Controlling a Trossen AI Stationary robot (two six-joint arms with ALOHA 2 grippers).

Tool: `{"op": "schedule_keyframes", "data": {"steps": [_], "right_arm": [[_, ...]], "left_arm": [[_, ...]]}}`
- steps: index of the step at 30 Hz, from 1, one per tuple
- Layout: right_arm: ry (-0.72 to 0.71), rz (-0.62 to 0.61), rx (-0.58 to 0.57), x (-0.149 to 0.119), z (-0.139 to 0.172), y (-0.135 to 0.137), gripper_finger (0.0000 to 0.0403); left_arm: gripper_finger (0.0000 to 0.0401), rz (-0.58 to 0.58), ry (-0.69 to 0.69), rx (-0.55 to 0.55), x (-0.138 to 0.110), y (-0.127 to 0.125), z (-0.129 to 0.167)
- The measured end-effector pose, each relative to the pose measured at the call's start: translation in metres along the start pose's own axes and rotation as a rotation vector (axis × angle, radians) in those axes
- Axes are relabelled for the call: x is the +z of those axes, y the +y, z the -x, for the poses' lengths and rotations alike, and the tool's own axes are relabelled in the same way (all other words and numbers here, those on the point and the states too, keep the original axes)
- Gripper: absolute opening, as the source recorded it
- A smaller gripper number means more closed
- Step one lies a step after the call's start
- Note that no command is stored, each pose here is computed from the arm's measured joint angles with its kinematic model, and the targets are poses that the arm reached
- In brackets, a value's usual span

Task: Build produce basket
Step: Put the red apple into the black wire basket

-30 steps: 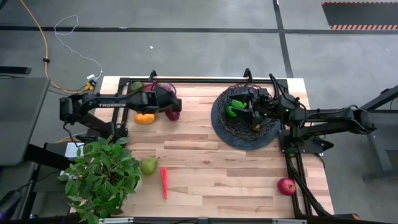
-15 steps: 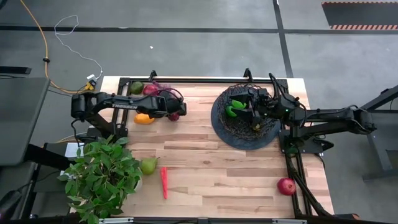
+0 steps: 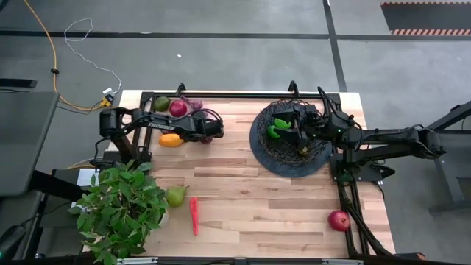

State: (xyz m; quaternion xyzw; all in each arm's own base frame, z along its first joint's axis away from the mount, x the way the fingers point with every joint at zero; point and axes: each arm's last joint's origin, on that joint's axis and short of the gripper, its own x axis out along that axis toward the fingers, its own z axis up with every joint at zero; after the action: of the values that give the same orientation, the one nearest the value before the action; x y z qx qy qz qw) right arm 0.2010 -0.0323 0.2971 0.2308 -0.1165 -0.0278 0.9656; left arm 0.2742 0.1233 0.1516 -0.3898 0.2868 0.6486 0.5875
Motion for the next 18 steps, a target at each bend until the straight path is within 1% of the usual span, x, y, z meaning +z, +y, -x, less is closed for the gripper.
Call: {"op": "schedule_keyframes", "data": {"steps": [7,12,15,18], "right_arm": [[0.005,-0.003,-0.003,-0.001,0.0,0.0,0.0378],[0.007,-0.005,-0.004,-0.001,0.0,0.0,0.0378],[0.007,-0.005,-0.004,-0.001,0.0,0.0,0.0378],[0.008,-0.005,-0.004,-0.001,0.0,0.0,0.0378]], "left_arm": [[0.0388,0.014,0.059,0.0,-0.004,-0.004,-0.016],[0.0385,0.011,0.076,-0.001,-0.005,-0.004,-0.017],[0.0373,0.009,0.077,-0.001,-0.005,-0.004,-0.017],[0.035,0.002,0.086,-0.004,-0.005,-0.004,-0.017]]}}
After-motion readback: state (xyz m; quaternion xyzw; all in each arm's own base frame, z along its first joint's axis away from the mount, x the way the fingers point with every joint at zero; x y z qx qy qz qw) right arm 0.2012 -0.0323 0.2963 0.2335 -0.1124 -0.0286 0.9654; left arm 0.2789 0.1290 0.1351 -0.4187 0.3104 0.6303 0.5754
